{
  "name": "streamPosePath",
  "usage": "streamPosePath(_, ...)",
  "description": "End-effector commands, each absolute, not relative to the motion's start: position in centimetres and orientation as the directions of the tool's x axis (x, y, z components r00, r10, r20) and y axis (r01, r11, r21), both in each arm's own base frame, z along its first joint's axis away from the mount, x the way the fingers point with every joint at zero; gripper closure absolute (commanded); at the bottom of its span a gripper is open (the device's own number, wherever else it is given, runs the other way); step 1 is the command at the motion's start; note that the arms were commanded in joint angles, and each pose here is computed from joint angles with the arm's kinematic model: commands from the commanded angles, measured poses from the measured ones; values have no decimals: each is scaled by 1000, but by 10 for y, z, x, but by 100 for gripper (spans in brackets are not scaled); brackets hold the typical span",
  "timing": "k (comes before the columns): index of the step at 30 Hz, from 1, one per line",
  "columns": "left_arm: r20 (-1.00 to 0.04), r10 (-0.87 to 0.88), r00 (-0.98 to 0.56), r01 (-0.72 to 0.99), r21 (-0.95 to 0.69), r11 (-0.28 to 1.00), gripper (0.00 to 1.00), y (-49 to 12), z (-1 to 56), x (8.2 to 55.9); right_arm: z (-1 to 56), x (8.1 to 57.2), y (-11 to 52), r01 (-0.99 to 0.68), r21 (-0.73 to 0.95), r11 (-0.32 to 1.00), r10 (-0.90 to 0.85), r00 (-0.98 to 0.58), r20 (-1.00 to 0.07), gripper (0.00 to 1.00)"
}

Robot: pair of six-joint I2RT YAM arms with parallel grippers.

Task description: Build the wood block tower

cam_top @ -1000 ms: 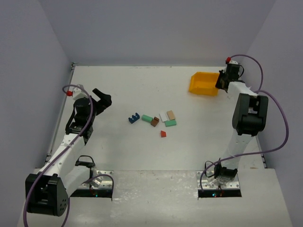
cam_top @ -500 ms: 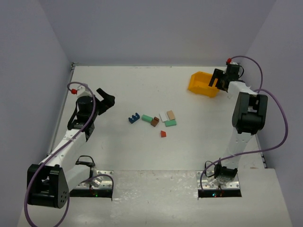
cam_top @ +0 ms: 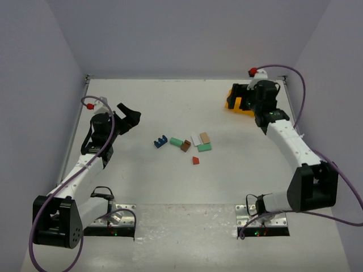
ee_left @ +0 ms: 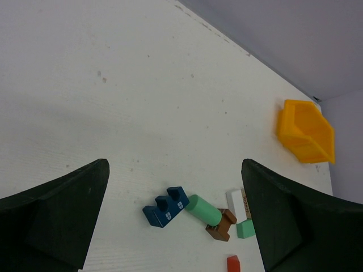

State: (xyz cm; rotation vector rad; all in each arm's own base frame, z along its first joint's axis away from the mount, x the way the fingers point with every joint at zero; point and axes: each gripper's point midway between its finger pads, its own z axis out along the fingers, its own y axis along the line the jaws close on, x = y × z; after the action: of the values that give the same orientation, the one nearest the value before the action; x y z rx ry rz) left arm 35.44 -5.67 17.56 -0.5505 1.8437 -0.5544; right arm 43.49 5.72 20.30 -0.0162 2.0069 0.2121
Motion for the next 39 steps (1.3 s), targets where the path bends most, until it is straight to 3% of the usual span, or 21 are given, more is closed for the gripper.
streamPosePath(1,-737,-622,-265,9,-646,763,0,-67,206,361,170,387,124,-276,69,959,-69,-461,-885,1)
streamPosePath(6,-731,-610,-306,50,-653,756,0,-77,202,360,122,350,172,-409,33,912,-200,-513,-835,1)
streamPosePath(16,-733,-603,-314,35,-644,764,0,-75,194,356,53,377,200,-367,-46,929,-281,-618,-734,3)
streamPosePath(20,-732,-604,-316,27,-643,765,0,-75,192,356,38,384,190,-290,-88,953,-264,-650,-713,18)
streamPosePath(28,-730,-606,-318,19,-643,765,0,-74,190,358,16,380,189,-298,-89,950,-277,-681,-677,31)
streamPosePath(30,-730,-606,-316,16,-643,766,0,-73,190,358,11,378,189,-303,-91,949,-284,-688,-668,44)
streamPosePath(39,-732,-603,-316,22,-641,767,0,-74,193,356,14,378,198,-393,-88,915,-344,-652,-675,74)
